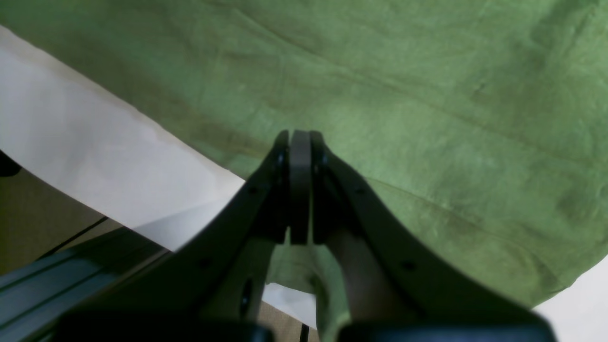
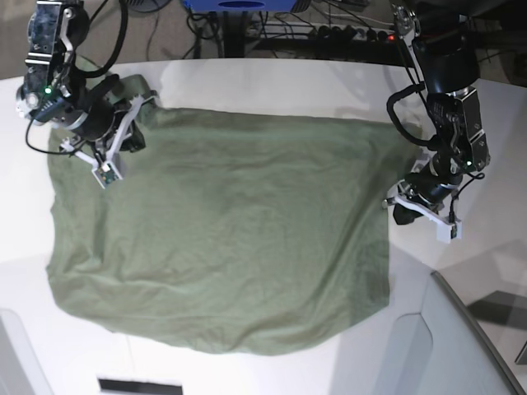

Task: Layout the t-shirt on the table in an organized manner, then fold the t-shirt properly
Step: 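Slide the left gripper along the shirt edge toward the hem and regrasp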

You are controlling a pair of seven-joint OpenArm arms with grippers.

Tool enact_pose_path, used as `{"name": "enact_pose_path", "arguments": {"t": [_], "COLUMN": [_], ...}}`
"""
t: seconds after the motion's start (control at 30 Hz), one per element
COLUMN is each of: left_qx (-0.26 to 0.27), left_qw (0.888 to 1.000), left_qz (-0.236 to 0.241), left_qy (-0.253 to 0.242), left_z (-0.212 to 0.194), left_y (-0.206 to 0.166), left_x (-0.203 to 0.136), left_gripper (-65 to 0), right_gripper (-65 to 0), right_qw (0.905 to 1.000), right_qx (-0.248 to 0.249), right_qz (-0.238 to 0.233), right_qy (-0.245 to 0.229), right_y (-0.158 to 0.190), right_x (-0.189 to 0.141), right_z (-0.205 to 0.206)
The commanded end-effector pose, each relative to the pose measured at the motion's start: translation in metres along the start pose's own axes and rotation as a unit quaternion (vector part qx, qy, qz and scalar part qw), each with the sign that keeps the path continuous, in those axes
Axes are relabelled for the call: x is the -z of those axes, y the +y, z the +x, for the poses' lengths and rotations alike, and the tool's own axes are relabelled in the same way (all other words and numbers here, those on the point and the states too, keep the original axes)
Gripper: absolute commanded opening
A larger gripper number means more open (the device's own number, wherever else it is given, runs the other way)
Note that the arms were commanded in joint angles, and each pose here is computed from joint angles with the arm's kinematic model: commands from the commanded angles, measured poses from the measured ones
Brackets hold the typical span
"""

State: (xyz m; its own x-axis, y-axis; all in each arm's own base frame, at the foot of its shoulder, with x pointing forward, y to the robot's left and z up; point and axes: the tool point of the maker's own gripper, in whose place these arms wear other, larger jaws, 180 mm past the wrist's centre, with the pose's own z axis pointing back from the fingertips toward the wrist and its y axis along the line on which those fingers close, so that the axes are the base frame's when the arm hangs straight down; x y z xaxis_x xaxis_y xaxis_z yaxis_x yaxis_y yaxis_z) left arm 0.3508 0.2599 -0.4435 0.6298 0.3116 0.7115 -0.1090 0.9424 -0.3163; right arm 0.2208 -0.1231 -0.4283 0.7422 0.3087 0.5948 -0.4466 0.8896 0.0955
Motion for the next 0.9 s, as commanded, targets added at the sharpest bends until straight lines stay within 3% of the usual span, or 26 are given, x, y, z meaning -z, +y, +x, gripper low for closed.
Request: {"name": "enact_pose_path", "arguments": {"t": [0.0, 0.1, 0.23, 0.3, 0.87], "left_qx": [0.001, -0.004, -0.027, -0.052, -0.127], "left_qw": [1.0, 1.0, 0.999, 0.998, 0.992], "left_qz": [-0.002, -0.004, 0.001, -0.001, -0.021], "left_qy": [-0.026, -0.027, -0.038, -0.039, -0.001], "left_z": [0.023, 0.024, 0.027, 0.022, 0.004], "left_y": [0.0, -0.001, 0.007, 0.011, 0.0], "left_x": [0.0, 0.003, 0.0, 0.0, 0.032], "left_gripper": [-65.0, -65.0, -32.1, -23.7, -23.4], "right_gripper": [-64.8, -64.8, -64.8, -64.8, -64.8], "right_qw": [0.9998, 0.9999, 0.9999, 0.9999, 0.9999], "right_qx": [-0.001, 0.0, 0.002, 0.002, 0.002], "right_qz": [-0.001, 0.001, 0.002, 0.002, 0.002], "right_qy": [-0.02, -0.014, -0.011, -0.01, -0.01], "right_y": [-0.002, 0.0, 0.002, 0.002, 0.002], "right_x": [-0.003, -0.003, -0.004, -0.004, -0.004], "right_z": [0.01, 0.004, -0.001, -0.001, -0.001]}}
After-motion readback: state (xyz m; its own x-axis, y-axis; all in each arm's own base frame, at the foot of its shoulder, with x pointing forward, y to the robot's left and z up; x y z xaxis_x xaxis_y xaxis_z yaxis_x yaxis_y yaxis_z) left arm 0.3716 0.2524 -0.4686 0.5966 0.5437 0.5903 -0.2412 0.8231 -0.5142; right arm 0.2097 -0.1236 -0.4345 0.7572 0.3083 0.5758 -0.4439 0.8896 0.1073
